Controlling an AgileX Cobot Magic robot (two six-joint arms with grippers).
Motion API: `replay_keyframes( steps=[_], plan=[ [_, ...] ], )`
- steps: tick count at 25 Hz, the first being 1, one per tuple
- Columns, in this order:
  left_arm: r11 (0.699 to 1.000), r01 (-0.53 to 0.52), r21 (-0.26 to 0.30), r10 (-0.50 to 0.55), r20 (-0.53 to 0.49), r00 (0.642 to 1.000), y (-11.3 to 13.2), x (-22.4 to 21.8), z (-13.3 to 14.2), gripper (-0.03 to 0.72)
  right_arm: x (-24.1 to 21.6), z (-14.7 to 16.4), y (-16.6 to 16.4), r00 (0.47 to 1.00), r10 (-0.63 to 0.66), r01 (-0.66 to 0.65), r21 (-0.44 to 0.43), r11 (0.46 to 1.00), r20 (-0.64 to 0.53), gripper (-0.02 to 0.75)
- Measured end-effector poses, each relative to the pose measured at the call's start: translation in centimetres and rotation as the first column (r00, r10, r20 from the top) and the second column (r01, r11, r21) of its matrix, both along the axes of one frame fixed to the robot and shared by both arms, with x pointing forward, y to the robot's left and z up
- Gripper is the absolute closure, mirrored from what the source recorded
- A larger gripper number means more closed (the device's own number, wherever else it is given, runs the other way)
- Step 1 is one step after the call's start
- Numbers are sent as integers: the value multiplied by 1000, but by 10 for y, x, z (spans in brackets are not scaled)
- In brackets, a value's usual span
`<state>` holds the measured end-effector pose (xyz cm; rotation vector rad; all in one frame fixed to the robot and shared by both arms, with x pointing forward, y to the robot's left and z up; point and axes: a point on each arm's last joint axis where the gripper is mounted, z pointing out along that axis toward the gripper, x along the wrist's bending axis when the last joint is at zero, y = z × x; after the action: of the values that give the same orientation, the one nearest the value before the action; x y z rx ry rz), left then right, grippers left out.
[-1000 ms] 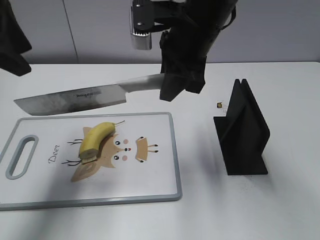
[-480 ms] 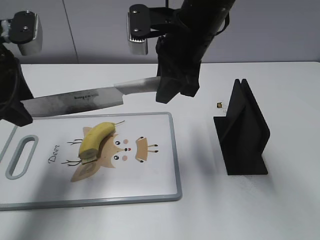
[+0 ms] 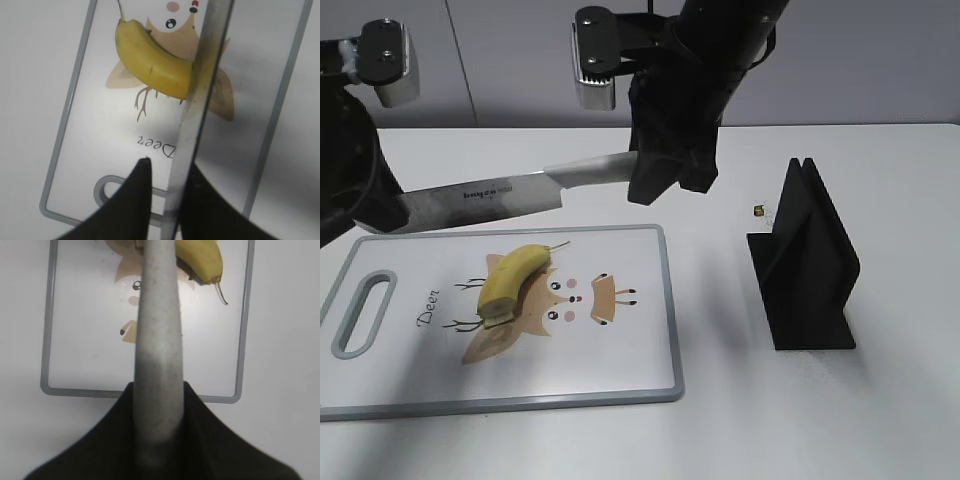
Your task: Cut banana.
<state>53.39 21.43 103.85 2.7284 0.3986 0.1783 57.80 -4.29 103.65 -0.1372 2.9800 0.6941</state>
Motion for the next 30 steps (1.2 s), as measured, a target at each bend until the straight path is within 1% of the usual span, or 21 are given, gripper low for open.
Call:
replay_keyframes(
  steps=[1,2,4,9,14,21,25,30],
  plan=[
    [1000,-2,-4,2,0,1000,0,0,0,612,1,-1,0,1000,-4,4,2,1000,3,577],
    [1000,-1,-5,1,2,1000,0,0,0,651,2,-3,1,1000,-5,5,1,1000,2,577],
    [1000,15,6,-15,-2,1000,0,-1,-1,682,4,-8,2,1000,-7,7,-1,1000,-9,577],
    [999,28,26,-28,-29,999,0,4,-12,691,7,-22,5,999,-21,21,-7,1000,-43,577],
    [999,4,36,-1,-78,997,0,9,-33,691,13,-48,7,993,-67,62,-51,997,-101,577],
    [998,-31,59,33,-31,999,-9,-5,-72,694,19,-71,8,990,-82,69,-111,991,-111,566],
    [997,-60,42,61,-31,998,-12,-10,-81,695,21,-75,7,992,-81,69,-120,990,-97,557],
    [997,-71,42,72,-31,997,-12,-7,-86,695,23,-82,8,993,-85,74,-124,990,-85,554]
  ],
)
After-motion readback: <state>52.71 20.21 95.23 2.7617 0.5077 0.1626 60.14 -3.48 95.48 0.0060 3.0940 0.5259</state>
